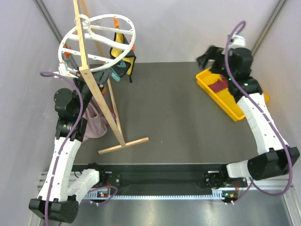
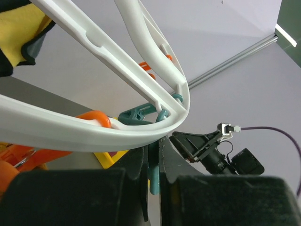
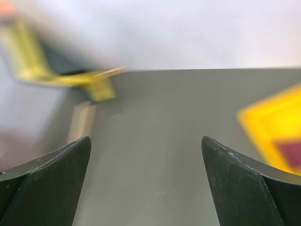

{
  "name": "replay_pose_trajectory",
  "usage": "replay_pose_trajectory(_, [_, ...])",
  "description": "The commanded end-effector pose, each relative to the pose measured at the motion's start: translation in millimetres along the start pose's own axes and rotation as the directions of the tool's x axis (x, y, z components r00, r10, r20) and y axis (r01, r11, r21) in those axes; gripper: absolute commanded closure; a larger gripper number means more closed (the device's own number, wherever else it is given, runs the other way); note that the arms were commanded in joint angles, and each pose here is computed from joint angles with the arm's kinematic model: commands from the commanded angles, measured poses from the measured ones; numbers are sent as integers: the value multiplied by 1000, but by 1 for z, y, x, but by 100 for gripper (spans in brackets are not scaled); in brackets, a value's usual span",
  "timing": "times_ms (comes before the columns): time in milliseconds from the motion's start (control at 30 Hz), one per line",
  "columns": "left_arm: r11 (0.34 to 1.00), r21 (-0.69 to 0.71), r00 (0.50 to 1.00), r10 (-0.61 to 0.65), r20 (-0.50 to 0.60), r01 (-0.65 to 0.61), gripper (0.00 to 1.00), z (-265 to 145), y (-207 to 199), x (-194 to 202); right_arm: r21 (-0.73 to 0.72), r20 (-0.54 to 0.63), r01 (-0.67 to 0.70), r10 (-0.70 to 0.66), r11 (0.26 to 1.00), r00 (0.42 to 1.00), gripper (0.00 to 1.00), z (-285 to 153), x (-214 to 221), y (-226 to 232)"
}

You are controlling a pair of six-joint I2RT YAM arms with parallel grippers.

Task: Clip the socks to the hanger
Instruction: Pick up the sock from the bin.

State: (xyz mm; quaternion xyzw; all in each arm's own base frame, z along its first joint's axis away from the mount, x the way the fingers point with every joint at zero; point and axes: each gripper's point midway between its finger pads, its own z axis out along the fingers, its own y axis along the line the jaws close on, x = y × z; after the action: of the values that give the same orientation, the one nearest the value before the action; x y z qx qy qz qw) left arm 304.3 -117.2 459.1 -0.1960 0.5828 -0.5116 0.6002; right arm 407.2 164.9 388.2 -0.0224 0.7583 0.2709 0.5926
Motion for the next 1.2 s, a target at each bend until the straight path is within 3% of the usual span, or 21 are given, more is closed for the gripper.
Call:
replay_pose_trajectory(0, [998,44,999,34,-5,-34,100,-7,-21,-4,442,14,28,-38,897,999,0,-25,2,-131])
replay_pose_trajectory(100, [998,41,999,37,-6,-37,100,-8,-20,-3,575,22,-9,-4,818,1000,7,-38,3,-201])
replay_pose_trajectory(200, [999,43,999,30,-16,-30,100,-7,-19,-1,626,4,-36,43,779,999,23,-29,17,-251])
replay_pose_trajectory(233, [999,44,999,26,-19,-25,100,-8,-19,0,639,-32,-40,79,768,996,33,-19,35,-269])
replay_pose_trajectory(333, [999,47,999,26,-26,-24,100,-9,-19,2,652,-60,-80,157,754,986,46,-2,59,-302])
replay_pose_trajectory(667, [999,47,999,10,-45,-8,100,-11,-15,8,647,75,-258,277,718,958,26,45,90,-357])
replay_pose_trajectory(800, [999,51,998,9,-55,-6,100,-11,-15,10,616,172,-344,305,709,937,25,60,84,-374])
replay_pose_trajectory(933, [998,55,998,9,-60,-6,100,-11,-16,11,554,280,-474,383,684,880,30,71,87,-388])
replay_pose_trajectory(1033, [998,58,998,10,-65,-6,100,-12,-17,11,527,321,-558,459,640,829,38,79,93,-398])
replay_pose_trajectory(1167, [998,55,998,12,-65,-8,100,-13,-16,12,507,371,-649,536,567,758,39,84,99,-413])
